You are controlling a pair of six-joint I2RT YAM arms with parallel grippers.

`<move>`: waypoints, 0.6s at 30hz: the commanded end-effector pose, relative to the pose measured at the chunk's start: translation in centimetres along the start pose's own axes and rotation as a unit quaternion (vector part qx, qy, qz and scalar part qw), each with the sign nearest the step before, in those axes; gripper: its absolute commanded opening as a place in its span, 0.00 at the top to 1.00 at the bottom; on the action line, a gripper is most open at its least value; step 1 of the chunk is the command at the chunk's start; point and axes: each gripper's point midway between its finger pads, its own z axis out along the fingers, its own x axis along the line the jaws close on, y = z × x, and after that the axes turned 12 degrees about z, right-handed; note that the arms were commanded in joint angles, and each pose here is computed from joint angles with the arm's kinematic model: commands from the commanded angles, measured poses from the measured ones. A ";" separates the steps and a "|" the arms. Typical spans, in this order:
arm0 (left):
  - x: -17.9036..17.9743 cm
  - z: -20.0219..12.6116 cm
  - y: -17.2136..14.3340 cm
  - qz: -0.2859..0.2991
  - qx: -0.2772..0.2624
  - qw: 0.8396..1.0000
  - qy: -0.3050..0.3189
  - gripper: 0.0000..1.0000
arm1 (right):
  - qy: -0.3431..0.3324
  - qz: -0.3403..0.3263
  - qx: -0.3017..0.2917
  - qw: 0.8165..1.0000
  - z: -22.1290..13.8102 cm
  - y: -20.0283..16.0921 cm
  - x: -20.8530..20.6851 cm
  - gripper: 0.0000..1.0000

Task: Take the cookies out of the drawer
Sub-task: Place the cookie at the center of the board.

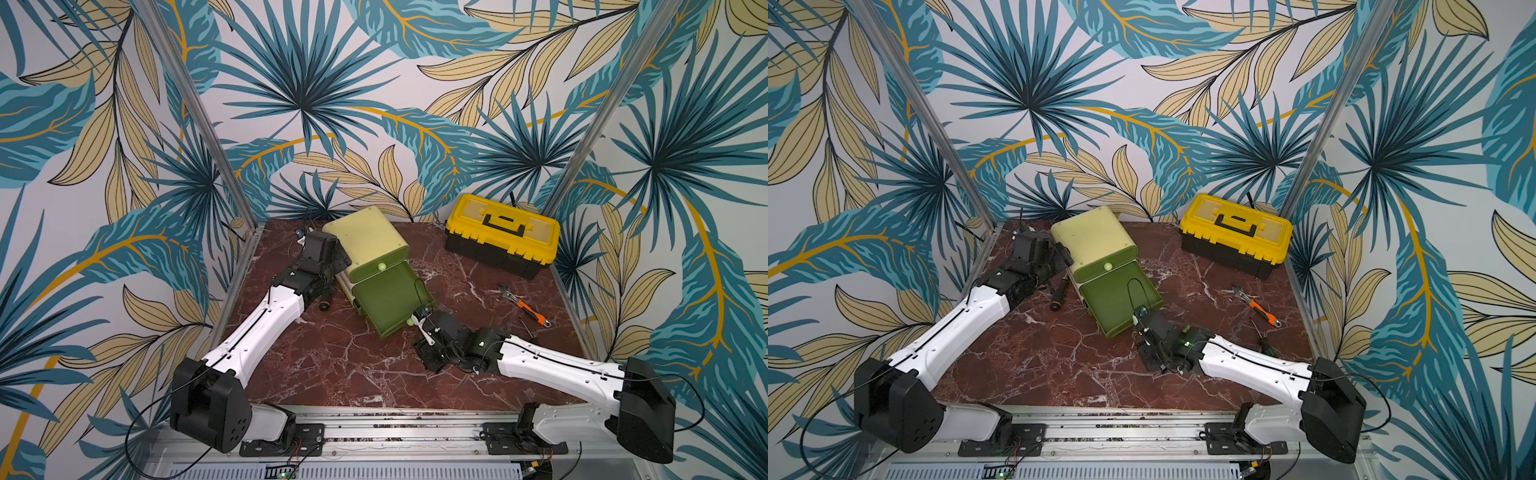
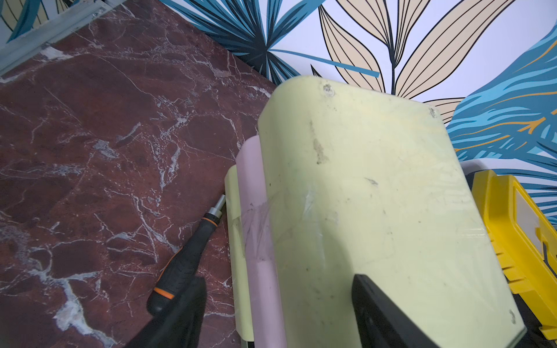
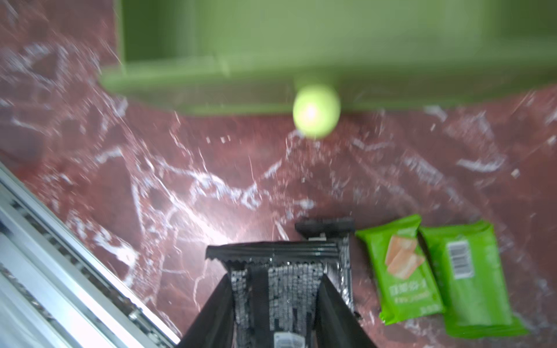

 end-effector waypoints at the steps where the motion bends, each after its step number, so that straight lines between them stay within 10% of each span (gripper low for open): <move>1: 1.3 0.1 -1.5 0.008 0.020 1.000 0.016 0.20 | 0.003 0.010 0.008 1.000 1.2 -1.4 -0.1 0.56; 18: 1.6 0.1 -1.9 0.008 0.027 0.999 0.021 0.20 | -0.014 -0.006 0.058 0.998 5.1 -4.0 -0.1 0.55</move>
